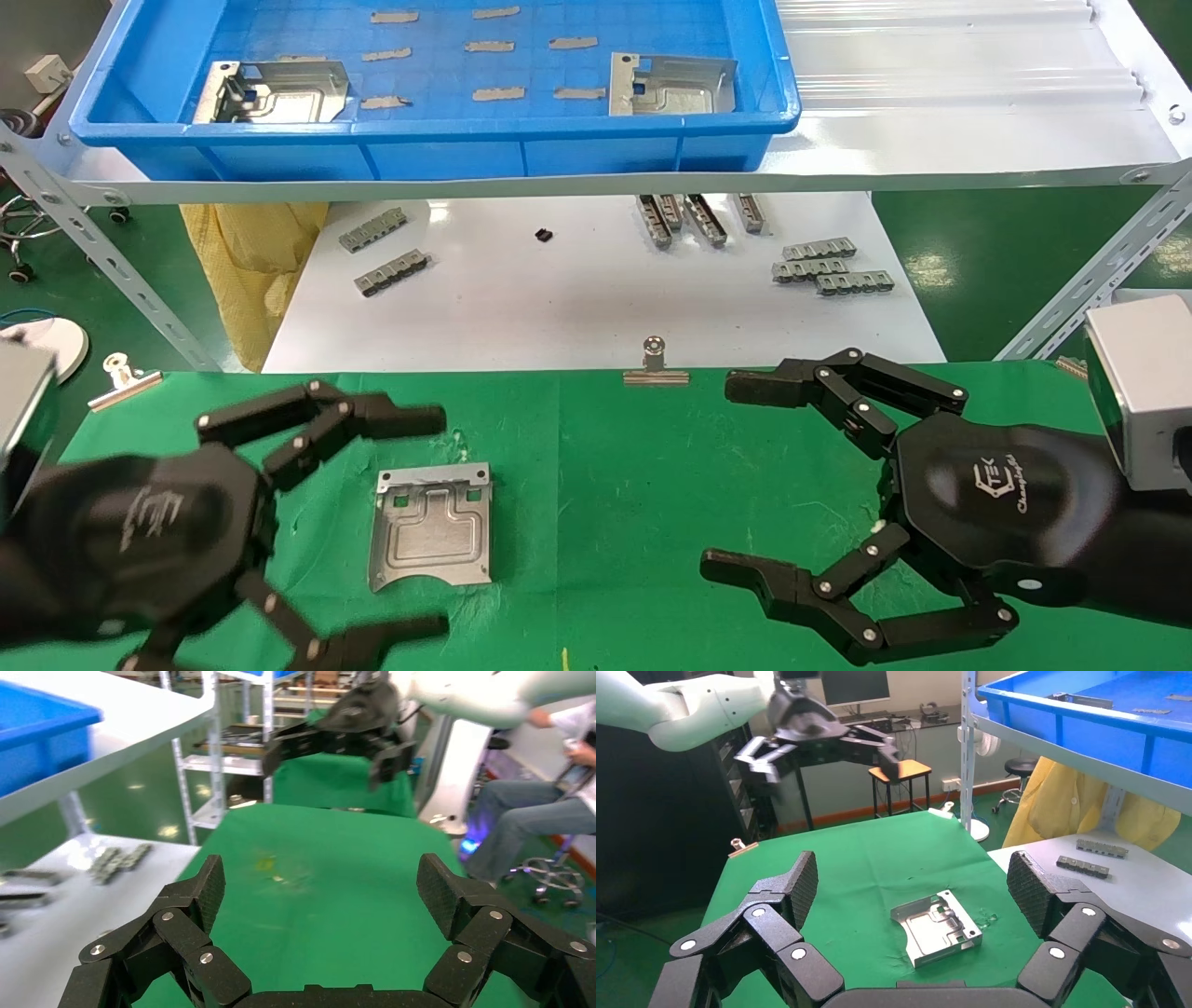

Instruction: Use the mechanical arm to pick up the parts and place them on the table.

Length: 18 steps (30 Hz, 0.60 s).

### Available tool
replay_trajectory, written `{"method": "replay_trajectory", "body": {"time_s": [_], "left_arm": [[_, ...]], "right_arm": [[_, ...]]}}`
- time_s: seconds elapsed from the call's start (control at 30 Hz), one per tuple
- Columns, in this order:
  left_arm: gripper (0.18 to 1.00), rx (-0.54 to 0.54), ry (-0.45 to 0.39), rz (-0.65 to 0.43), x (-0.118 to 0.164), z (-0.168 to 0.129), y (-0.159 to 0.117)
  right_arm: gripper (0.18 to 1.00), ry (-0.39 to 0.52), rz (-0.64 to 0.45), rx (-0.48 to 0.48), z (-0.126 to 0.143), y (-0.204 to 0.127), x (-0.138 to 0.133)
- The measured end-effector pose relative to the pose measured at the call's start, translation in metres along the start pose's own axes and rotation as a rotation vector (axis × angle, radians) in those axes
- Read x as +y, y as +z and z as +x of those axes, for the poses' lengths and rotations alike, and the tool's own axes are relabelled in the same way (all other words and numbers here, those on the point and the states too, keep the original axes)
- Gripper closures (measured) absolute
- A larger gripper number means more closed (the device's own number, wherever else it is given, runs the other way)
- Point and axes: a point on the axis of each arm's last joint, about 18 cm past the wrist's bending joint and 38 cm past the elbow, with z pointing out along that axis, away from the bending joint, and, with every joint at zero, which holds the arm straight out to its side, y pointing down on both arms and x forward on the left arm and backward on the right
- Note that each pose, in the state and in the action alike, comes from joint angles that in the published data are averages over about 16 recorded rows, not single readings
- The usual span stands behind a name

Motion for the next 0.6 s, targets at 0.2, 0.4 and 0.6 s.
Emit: {"method": "replay_trajectory", "body": {"time_s": [0.2, 0.4, 0.6], "left_arm": [[0.183, 0.024, -0.007, 0.002, -0.0052, 0.0097, 0.0021], [0.183, 0.026, -0.007, 0.002, -0.0058, 0.0107, 0.0022], [0.183, 0.021, -0.008, 0.002, -0.0048, 0.0089, 0.0017]], "right_arm": [[0.179, 0.0, 0.0, 0.0, 0.0, 0.0, 0.0], [0.179, 0.0, 0.0, 0.0, 0.0, 0.0, 0.0], [0.179, 0.0, 0.0, 0.0, 0.0, 0.0, 0.0]]}}
